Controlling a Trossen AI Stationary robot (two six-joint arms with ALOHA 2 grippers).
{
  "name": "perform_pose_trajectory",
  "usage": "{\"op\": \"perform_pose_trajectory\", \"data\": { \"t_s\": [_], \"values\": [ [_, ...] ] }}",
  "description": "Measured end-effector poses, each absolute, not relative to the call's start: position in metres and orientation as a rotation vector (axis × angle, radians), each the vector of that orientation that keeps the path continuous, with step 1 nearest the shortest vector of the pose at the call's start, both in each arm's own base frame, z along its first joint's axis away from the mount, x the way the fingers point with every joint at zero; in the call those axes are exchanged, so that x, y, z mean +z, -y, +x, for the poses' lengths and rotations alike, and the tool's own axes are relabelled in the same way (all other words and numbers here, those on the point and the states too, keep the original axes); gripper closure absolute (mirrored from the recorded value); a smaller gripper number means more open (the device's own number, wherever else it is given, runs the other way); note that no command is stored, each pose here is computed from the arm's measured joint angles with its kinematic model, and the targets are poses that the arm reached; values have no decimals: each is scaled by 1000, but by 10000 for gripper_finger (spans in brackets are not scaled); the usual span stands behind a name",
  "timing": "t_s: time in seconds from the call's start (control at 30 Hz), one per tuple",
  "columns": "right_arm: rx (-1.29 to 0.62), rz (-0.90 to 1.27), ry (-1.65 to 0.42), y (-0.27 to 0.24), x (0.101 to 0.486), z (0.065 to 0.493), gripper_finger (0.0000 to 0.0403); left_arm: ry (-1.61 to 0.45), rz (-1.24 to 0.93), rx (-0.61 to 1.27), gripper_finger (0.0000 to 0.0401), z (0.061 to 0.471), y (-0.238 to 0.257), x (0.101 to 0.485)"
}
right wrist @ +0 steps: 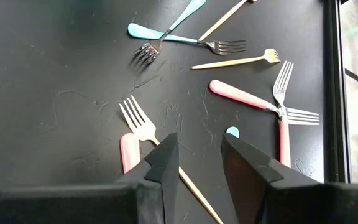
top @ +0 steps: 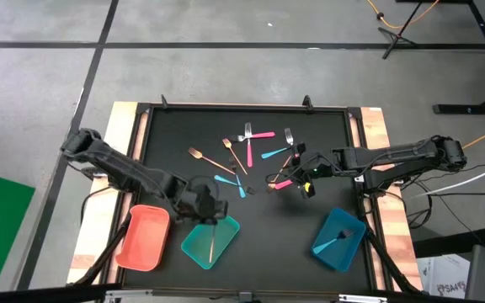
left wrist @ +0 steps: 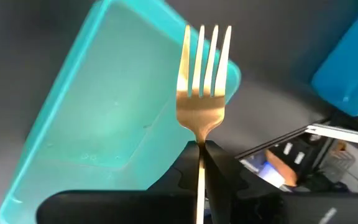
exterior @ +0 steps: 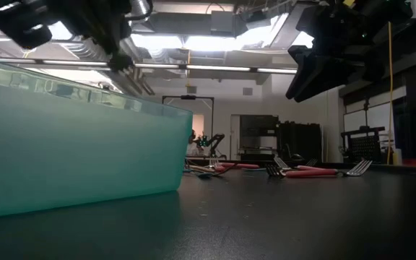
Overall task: Sort silverware by color (type)
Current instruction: Put the gold fork into the green bin
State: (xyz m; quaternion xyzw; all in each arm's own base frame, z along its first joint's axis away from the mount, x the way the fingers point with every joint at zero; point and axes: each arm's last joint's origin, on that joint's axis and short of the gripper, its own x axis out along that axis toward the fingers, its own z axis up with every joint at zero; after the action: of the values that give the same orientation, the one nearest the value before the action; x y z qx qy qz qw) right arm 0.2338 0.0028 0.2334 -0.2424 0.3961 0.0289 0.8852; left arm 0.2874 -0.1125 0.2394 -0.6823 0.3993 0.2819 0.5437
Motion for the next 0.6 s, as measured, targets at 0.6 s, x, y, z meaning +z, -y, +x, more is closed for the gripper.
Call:
{"op": "perform_pose_trajectory", "data": {
  "t_s": [0.6],
  "values": [
    [60, -504, -824, -3, 233, 234, 290, -1123, -1586, 781, 396, 305, 120, 192]
  ]
}}
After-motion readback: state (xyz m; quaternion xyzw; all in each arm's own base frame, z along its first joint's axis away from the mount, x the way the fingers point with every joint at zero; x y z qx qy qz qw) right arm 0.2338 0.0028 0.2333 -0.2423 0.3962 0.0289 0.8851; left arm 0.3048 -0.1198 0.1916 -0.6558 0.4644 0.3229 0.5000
